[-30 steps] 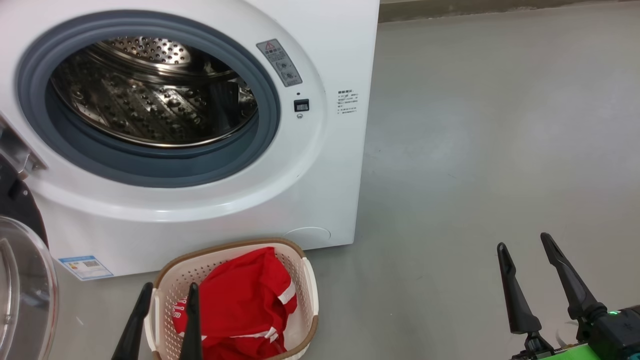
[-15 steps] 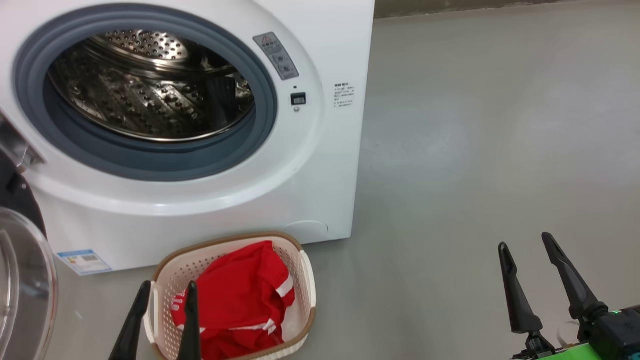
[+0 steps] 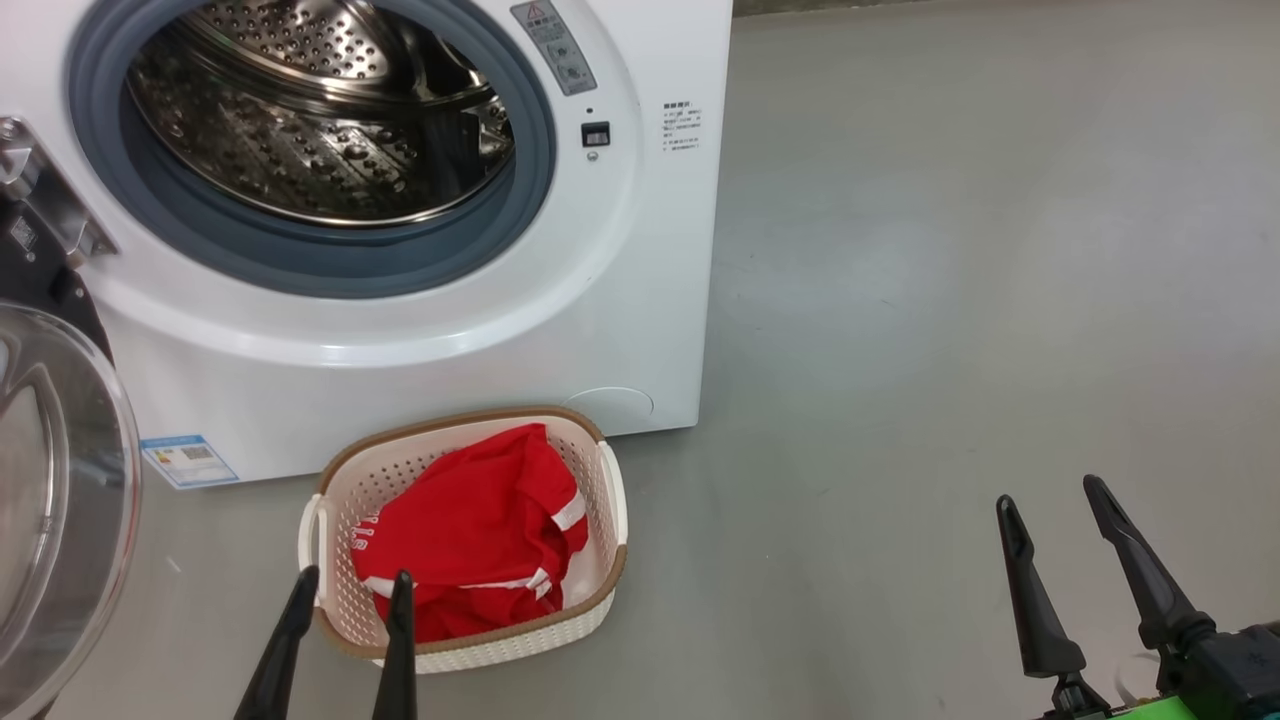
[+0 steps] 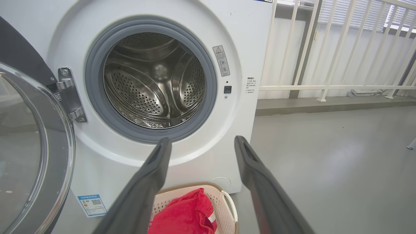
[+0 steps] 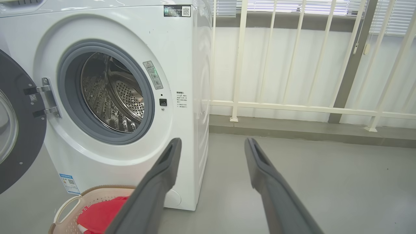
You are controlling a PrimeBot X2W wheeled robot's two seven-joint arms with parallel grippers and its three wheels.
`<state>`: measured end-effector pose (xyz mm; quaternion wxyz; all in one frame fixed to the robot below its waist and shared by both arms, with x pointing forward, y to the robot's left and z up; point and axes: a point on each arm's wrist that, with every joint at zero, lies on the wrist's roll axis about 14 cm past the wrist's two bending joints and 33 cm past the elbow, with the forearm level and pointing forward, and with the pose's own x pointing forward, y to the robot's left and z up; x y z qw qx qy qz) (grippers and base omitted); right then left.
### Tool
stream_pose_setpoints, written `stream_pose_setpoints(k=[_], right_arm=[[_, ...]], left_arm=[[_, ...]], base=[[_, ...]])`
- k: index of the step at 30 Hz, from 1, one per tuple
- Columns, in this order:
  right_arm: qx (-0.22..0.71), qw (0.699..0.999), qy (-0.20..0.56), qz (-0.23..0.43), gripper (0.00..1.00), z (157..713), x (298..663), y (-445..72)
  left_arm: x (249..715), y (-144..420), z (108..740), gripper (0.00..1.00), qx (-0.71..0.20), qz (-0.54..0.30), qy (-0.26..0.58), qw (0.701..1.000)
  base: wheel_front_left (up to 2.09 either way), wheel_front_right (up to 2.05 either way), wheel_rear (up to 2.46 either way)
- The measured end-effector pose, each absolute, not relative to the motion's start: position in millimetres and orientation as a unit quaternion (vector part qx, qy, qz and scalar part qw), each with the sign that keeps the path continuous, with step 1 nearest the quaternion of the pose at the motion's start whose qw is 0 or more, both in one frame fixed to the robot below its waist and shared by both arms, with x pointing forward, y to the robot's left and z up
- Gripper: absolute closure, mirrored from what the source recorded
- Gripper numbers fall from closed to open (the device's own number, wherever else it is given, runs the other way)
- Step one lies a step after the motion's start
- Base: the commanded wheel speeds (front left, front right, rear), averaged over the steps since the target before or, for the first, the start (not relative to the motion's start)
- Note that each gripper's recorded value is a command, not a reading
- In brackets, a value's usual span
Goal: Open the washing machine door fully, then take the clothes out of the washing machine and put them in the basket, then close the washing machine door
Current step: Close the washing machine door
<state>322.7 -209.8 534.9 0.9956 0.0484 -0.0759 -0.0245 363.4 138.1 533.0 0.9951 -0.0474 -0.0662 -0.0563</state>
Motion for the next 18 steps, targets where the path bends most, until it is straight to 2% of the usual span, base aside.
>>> stream_pose_setpoints(k=[18], right_arm=[[0.054,0.995,-0.077,0.014,0.00,538.6,334.5,-186.8]], left_arm=[[355.1,160.0,541.1,0.00,-0.028,-0.007,-0.080,0.996]], base=[[-0.04,0.04,0.00]])
